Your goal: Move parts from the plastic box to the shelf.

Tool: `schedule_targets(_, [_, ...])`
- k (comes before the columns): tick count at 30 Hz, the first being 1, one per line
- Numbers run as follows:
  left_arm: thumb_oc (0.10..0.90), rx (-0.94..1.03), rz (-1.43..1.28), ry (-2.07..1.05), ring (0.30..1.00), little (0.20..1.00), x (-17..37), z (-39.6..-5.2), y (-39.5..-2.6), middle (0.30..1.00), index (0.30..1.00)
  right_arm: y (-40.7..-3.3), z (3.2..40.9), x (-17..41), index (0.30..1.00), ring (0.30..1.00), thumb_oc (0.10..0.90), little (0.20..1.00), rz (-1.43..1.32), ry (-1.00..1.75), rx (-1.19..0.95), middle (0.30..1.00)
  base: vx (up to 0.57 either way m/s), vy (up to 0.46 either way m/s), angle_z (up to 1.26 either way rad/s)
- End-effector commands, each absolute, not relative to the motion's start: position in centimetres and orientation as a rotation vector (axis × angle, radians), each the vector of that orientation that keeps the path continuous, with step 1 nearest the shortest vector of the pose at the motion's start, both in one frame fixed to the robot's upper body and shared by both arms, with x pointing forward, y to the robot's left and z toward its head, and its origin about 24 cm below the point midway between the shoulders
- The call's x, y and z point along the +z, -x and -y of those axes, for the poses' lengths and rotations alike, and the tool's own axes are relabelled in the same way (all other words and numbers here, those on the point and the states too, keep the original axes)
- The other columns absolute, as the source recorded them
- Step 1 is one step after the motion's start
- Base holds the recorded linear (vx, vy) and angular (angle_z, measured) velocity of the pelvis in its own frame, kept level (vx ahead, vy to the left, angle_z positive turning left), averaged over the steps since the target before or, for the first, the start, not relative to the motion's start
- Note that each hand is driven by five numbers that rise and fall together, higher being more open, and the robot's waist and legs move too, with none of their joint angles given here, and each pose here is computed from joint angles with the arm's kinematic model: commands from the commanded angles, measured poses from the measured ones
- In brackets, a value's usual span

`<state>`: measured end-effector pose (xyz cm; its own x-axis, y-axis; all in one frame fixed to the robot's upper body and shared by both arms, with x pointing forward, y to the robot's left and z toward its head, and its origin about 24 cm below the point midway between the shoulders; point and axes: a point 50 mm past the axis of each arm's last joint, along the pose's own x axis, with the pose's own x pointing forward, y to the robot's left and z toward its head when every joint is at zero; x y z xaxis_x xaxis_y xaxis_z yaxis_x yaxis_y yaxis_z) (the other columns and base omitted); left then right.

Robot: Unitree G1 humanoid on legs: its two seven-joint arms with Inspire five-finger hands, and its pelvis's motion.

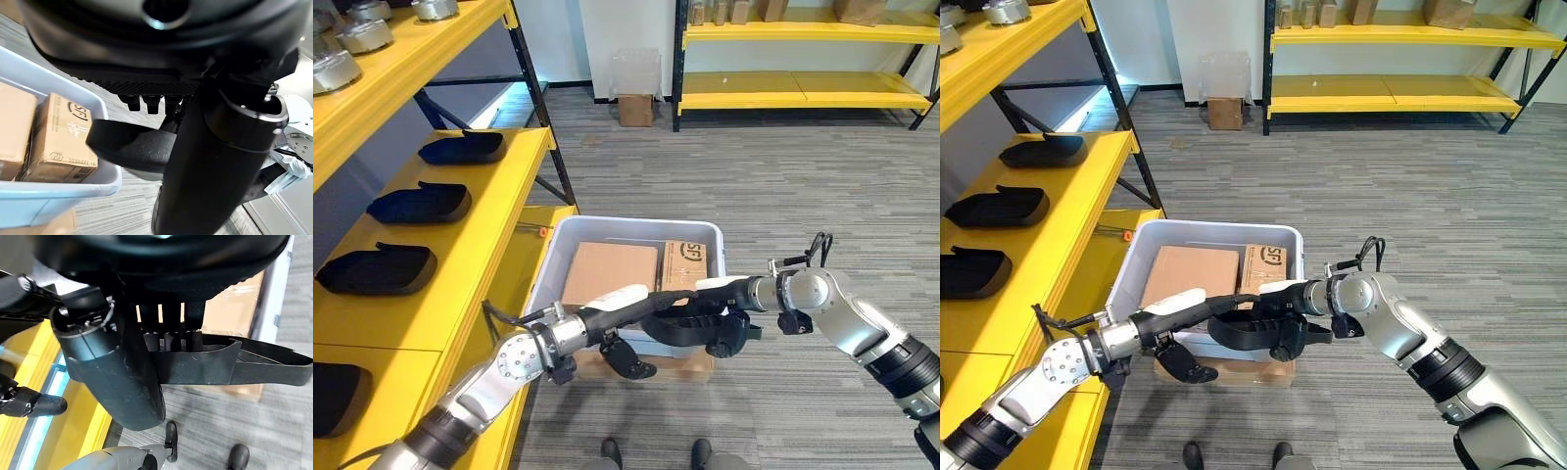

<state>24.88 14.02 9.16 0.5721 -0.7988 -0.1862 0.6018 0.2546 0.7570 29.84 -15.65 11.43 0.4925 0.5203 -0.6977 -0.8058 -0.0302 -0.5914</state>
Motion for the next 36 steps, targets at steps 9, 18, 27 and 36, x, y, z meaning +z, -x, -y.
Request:
schedule_targets(9, [0.900,-0.967,0.532,-0.869,1.000,1.000,12.7,-9.3,-26.0,1.000,1.000,-30.7,11.1,16.2,0.300,0.300,0.400,0.300,0.063,1.284,1.069,0.300,0.00,0.000,0.00])
schedule_targets(18, [0.900,-0.991,0.468,-0.851,1.000,1.000,11.9,-8.3,-26.3,1.000,1.000,-31.0,10.6,16.2,0.300,0.300,0.400,0.300,0.087,1.288,1.064,0.300,0.00,0.001,0.00])
schedule_targets(27, [0.900,-0.956,0.304,-0.865,1.000,1.000,9.5,-7.9,-27.1,1.000,1.000,-31.3,10.3,16.5,0.300,0.300,0.400,0.300,0.117,1.269,1.032,0.300,0.00,0.006,-0.04])
schedule_targets(36, [0.900,-1.000,0.342,-0.906,1.000,1.000,9.7,-6.4,-26.9,1.000,1.000,-31.2,9.6,17.1,0.300,0.300,0.400,0.300,0.144,1.278,1.037,0.300,0.00,0.000,0.00])
